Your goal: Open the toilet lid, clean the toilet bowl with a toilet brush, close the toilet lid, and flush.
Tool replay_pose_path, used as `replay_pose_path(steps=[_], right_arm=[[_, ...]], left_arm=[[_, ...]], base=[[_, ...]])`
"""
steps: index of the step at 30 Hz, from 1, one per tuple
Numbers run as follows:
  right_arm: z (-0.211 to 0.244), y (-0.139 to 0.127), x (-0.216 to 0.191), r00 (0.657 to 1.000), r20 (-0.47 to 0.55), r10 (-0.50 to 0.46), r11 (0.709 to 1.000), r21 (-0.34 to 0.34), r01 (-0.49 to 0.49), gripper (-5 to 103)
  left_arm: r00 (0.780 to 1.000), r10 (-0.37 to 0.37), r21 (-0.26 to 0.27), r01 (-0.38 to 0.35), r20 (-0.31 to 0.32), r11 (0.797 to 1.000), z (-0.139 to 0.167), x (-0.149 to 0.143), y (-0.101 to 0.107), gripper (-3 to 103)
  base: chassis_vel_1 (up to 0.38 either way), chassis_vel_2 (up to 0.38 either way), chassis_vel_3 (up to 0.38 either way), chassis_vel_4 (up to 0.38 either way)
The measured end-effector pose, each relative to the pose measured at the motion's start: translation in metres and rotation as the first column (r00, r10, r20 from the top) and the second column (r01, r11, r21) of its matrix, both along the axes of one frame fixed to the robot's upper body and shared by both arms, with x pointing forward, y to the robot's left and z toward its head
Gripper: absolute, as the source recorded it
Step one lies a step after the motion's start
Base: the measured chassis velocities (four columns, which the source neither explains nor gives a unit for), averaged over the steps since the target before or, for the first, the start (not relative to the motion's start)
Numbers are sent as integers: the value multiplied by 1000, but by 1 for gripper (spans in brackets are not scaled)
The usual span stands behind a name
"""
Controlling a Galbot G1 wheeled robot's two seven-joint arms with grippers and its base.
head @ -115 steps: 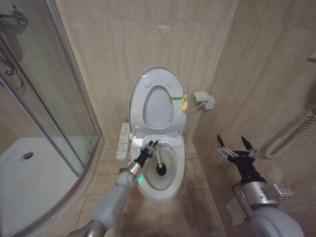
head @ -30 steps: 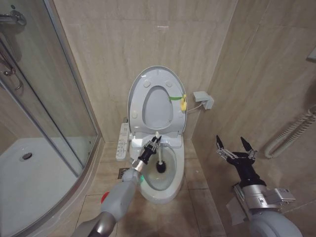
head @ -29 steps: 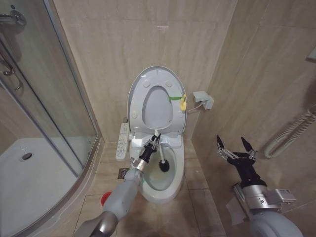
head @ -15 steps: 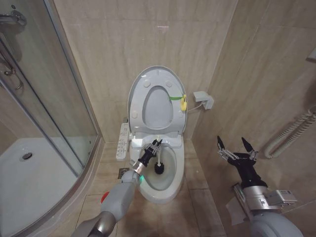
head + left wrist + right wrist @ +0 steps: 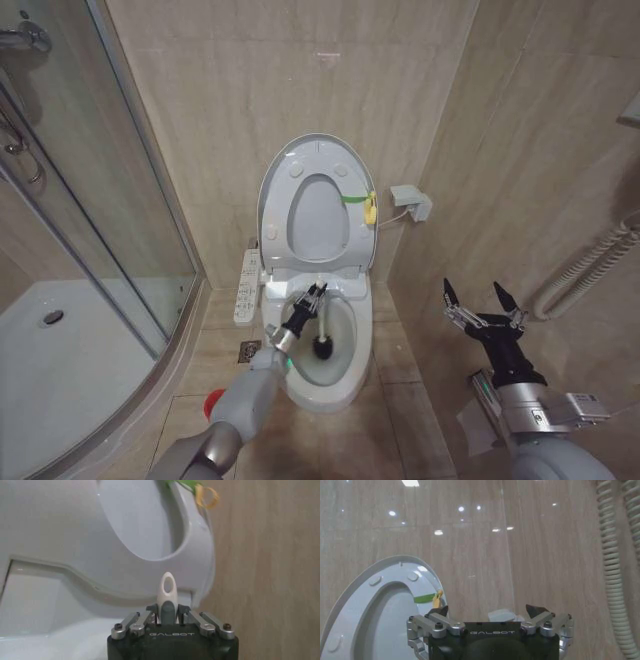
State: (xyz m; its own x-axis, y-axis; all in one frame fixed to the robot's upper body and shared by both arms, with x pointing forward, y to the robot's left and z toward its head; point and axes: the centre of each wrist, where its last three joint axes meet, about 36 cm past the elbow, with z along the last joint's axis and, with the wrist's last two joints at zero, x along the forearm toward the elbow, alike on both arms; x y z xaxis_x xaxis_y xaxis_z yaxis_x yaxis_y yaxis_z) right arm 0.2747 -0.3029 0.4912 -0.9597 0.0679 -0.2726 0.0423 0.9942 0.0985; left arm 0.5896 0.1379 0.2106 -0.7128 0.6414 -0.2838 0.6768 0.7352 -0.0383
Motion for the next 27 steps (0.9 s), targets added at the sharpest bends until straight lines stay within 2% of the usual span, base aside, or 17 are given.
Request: replay_pose_path(steps=[2, 4, 5, 7, 8, 9, 11, 13, 15, 17, 18, 20, 22, 23, 25, 27], right_arm=[[-1, 1, 0, 1000, 0, 3, 1000, 0, -3, 100], [-1, 3, 0, 1000, -1, 7, 1000, 0, -7, 100], [-1, 3, 0, 1000, -1, 7, 1000, 0, -7, 100], [-2, 3, 0, 1000, 0, 8, 1000, -1, -8, 100], [-2, 3, 0, 1000, 0, 8, 1000, -1, -8, 100], [-2, 3, 0, 1000, 0, 8, 1000, -1, -8, 100], [-3, 2, -2, 1000, -1, 4, 1000, -2, -4, 100], [-4, 1, -4, 1000, -3, 2, 1000, -2, -2, 100], [-4, 1, -5, 1000, -4, 3, 1000, -1, -3, 100], [-5, 2, -5, 1000, -3, 4, 1000, 0, -4, 100], [-5, 2, -5, 1000, -3, 4, 1000, 0, -4, 100], [-5, 3, -4, 1000, -1, 8, 1000, 1, -8, 100], [-4, 4, -3, 1000, 5, 12, 1000, 1, -12, 100], [-4, 4, -3, 1000, 5, 12, 1000, 1, -12, 100], [-4, 4, -3, 1000, 6, 12, 1000, 1, -12, 100], [-4, 4, -3, 1000, 5, 13, 1000, 0, -13, 100]], left_arm=[[1000, 7, -12, -7, 0, 1000, -2, -2, 2, 25], [999, 32, -109, -34, -18, 993, 2, -2, -9, 25], [999, 32, -109, -34, -18, 993, 2, -2, -9, 25], [998, 54, -215, -62, -42, 975, 12, 3, -23, 25], [996, 69, -278, -82, -57, 957, 19, 8, -29, 25], [996, 69, -278, -82, -57, 957, 19, 8, -29, 25], [993, 89, -336, -112, -84, 935, 25, 12, -31, 25], [990, 95, -360, -126, -102, 925, 25, 13, -30, 25], [990, 93, -354, -125, -106, 927, 23, 11, -29, 25], [993, 71, -291, -96, -95, 952, 11, 4, -22, 25], [993, 71, -291, -96, -95, 952, 11, 4, -22, 25], [997, 41, -218, -56, -70, 974, 4, -3, -15, 25], [999, 8, -165, -15, -42, 986, 1, -5, -9, 25], [999, 8, -165, -15, -42, 986, 1, -5, -9, 25], [1000, -19, -127, 18, -10, 992, 2, -4, -5, 25], [999, -24, -124, 26, 21, 992, 7, 0, -6, 25]], base=[[0, 0, 0, 0], [0, 0, 0, 0], [0, 0, 0, 0], [0, 0, 0, 0], [0, 0, 0, 0], [0, 0, 0, 0], [0, 0, 0, 0], [0, 0, 0, 0], [0, 0, 0, 0], [0, 0, 0, 0], [0, 0, 0, 0], [0, 0, 0, 0], [0, 0, 0, 0], [0, 0, 0, 0], [0, 0, 0, 0], [0, 0, 0, 0]])
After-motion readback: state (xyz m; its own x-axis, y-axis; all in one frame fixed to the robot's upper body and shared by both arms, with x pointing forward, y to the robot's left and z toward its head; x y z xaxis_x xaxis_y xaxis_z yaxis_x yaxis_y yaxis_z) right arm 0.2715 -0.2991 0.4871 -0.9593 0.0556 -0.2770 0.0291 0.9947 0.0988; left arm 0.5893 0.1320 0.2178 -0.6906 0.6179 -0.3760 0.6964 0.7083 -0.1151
